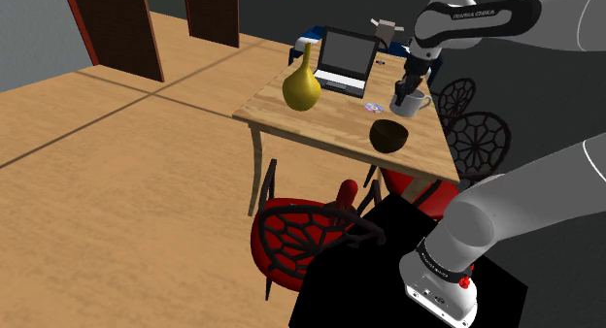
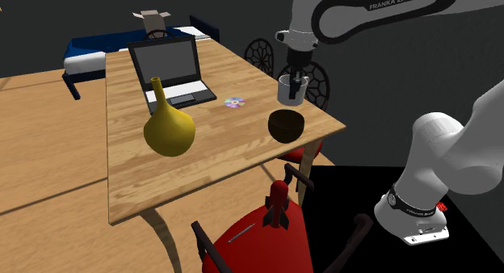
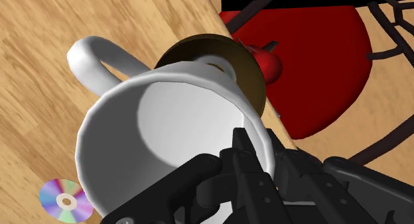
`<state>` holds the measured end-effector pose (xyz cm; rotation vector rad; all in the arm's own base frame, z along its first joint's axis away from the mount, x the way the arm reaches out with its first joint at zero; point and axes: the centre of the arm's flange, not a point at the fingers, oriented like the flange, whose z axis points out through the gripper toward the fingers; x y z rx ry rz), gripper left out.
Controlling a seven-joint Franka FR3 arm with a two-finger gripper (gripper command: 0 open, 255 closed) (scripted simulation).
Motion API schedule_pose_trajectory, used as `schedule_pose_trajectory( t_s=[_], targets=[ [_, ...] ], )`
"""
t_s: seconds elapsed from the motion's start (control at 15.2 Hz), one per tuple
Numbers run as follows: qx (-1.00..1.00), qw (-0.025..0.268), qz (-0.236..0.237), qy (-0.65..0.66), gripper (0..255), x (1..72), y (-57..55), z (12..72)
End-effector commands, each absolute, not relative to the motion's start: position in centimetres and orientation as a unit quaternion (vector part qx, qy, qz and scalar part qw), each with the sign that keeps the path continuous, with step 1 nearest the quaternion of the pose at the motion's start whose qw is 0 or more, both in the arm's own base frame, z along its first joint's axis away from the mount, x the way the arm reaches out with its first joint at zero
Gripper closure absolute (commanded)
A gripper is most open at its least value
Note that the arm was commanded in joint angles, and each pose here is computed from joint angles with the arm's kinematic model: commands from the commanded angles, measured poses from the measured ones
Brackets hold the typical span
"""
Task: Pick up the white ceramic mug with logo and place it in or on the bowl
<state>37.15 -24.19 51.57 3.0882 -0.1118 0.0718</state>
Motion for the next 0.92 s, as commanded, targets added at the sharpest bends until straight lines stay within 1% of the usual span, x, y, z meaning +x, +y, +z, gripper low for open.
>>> schedule_pose_trajectory(
  t_s=[0.0, 0.86],
  targets=[
    [0.999, 0.025, 0.023, -0.036, 255, 36.6, -24.0, 50.9],
    [0.999, 0.025, 0.023, -0.036, 255, 36.6, -24.0, 44.0]
  ],
)
